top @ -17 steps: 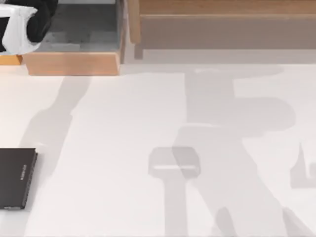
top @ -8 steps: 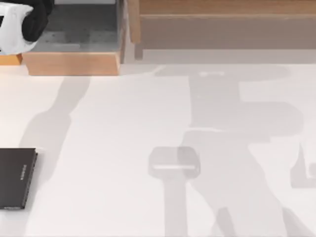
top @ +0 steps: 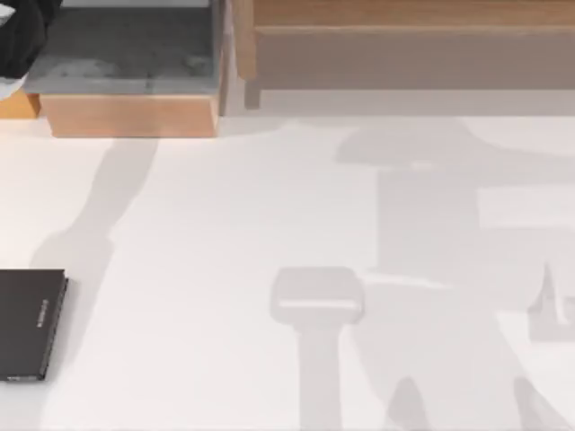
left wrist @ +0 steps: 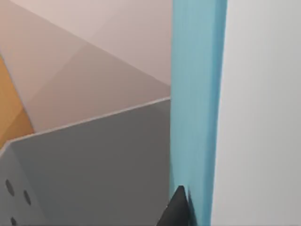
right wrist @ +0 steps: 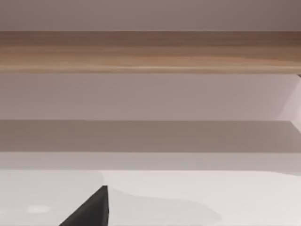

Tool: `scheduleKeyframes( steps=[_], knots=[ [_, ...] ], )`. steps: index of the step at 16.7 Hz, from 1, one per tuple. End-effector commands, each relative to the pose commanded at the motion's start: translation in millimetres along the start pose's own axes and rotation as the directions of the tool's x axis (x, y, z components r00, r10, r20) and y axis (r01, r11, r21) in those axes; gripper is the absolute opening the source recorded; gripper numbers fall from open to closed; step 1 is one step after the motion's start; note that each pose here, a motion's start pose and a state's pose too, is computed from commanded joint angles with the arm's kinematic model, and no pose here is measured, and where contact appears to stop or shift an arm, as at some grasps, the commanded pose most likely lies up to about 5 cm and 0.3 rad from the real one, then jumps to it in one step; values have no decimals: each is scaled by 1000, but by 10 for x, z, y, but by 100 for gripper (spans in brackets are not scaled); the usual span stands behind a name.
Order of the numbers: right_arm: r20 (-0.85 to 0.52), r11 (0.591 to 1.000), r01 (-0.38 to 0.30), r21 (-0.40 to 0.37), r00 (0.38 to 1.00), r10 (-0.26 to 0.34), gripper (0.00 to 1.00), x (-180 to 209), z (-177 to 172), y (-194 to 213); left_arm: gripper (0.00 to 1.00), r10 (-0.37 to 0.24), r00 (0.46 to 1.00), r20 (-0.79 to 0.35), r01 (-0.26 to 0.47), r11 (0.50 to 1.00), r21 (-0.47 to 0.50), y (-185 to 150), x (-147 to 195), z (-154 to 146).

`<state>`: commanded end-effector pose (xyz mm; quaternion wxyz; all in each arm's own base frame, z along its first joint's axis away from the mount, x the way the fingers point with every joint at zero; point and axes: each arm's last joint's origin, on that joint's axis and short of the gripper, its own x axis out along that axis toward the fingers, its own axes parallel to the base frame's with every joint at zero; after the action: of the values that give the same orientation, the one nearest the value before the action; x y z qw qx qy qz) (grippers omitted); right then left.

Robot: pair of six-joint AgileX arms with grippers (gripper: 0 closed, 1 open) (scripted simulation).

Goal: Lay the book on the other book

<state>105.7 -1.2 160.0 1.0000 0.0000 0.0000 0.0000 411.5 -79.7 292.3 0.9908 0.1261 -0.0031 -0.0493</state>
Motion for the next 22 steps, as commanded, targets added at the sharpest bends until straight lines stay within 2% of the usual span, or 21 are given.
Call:
scheduleKeyframes(
  steps=[3,5,8,11,13,15,19,22],
  knots=[
    [0,1000,0,0,1000,0,100,0,0,0,0,-58,998,-9,59,966,251,131,-413,122],
    [0,1000,0,0,1000,0,100,0,0,0,0,-79,997,-26,82,893,443,266,-704,117],
    [0,1000,0,0,1000,0,100,0,0,0,0,-88,996,-32,86,718,690,489,-1091,108],
    [0,1000,0,0,1000,0,100,0,0,0,0,-105,994,-28,80,532,843,632,-1398,99],
    [0,1000,0,0,1000,0,100,0,0,0,0,-117,992,-56,101,430,897,697,-1585,-26],
    [0,1000,0,0,1000,0,100,0,0,0,0,-115,987,-113,148,357,922,767,-1788,-263],
    [0,1000,0,0,1000,0,100,0,0,0,0,-79,955,-286,296,265,918,858,-2288,-981],
    [0,1000,0,0,1000,0,100,0,0,0,0,-66,912,-404,408,236,882,815,-2664,-1498]
  ],
)
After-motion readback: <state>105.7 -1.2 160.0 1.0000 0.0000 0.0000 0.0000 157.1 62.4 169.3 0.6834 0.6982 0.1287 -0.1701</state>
